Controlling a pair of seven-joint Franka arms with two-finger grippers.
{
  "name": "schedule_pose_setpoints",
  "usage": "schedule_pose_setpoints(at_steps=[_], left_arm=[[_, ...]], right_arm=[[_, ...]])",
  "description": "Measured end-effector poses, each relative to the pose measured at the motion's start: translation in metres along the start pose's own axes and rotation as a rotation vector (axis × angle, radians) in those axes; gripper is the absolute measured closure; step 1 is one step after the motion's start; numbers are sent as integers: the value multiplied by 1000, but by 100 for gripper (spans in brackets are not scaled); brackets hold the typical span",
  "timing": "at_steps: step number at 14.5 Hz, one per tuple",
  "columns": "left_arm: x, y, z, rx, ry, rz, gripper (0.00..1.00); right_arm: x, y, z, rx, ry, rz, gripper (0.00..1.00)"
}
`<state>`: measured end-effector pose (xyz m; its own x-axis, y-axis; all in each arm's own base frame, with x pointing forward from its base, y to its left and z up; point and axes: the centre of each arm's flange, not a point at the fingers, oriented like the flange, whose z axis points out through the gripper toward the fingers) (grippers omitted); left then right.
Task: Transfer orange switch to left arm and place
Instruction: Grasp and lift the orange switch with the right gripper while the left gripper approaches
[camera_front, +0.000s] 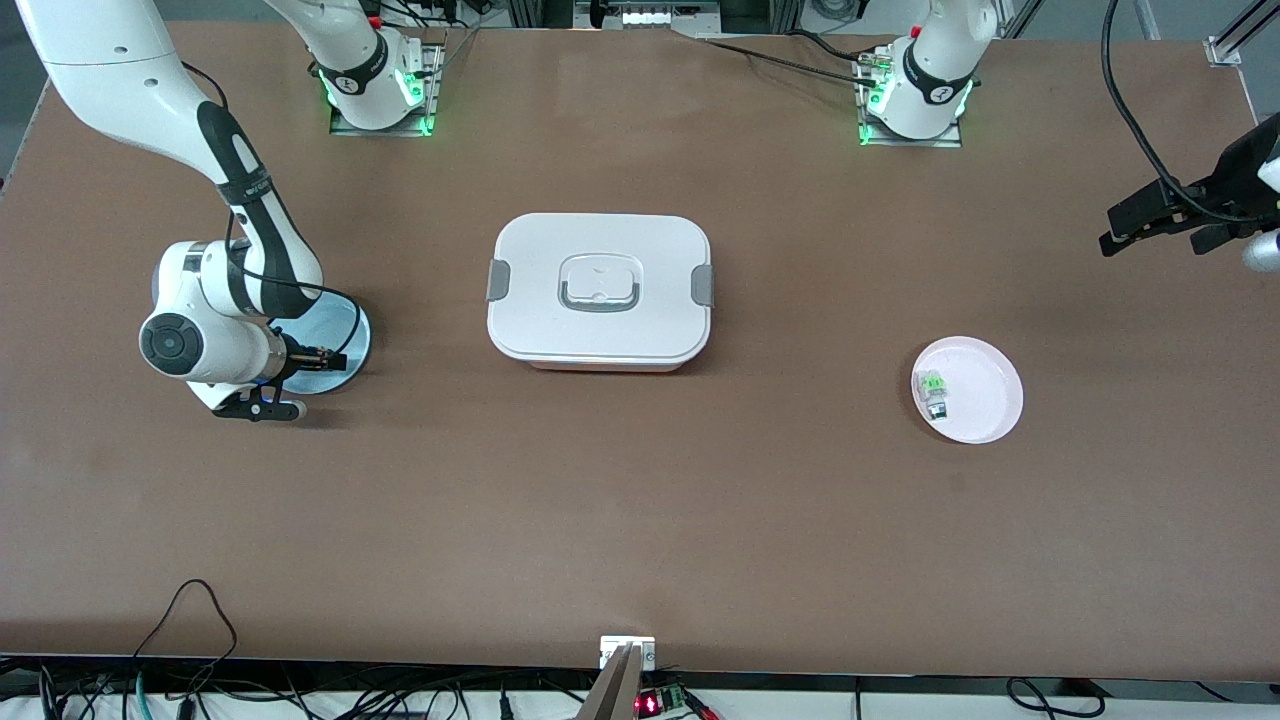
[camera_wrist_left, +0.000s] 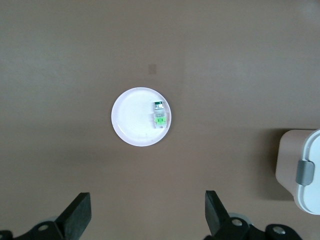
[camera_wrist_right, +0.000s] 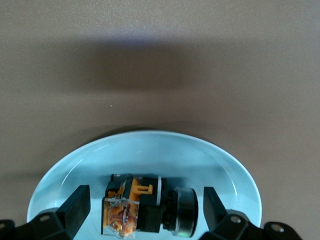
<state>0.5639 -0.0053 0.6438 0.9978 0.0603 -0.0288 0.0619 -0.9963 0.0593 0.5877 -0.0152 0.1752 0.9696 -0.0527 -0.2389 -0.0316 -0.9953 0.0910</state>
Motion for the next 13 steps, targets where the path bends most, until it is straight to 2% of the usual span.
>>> schedule_pose_setpoints(at_steps=[3, 5, 7, 10, 13], left_arm=[[-3, -4, 0, -44, -24, -11, 0], [-6, -6, -4, -50, -37, -12, 0], [-9, -6, 3, -92, -97, -11, 0], [-5, -19, 14, -286, -163, -41, 0], [3, -36, 36, -533, -283, -54, 0]], right_arm=[[0, 1, 1, 0, -1, 1, 2], [0, 1, 1, 0, -2, -4, 26], [0, 1, 1, 1, -1, -11, 26], [0, 4, 0, 2, 1, -34, 26], [4, 6, -30, 2, 55, -80, 26]])
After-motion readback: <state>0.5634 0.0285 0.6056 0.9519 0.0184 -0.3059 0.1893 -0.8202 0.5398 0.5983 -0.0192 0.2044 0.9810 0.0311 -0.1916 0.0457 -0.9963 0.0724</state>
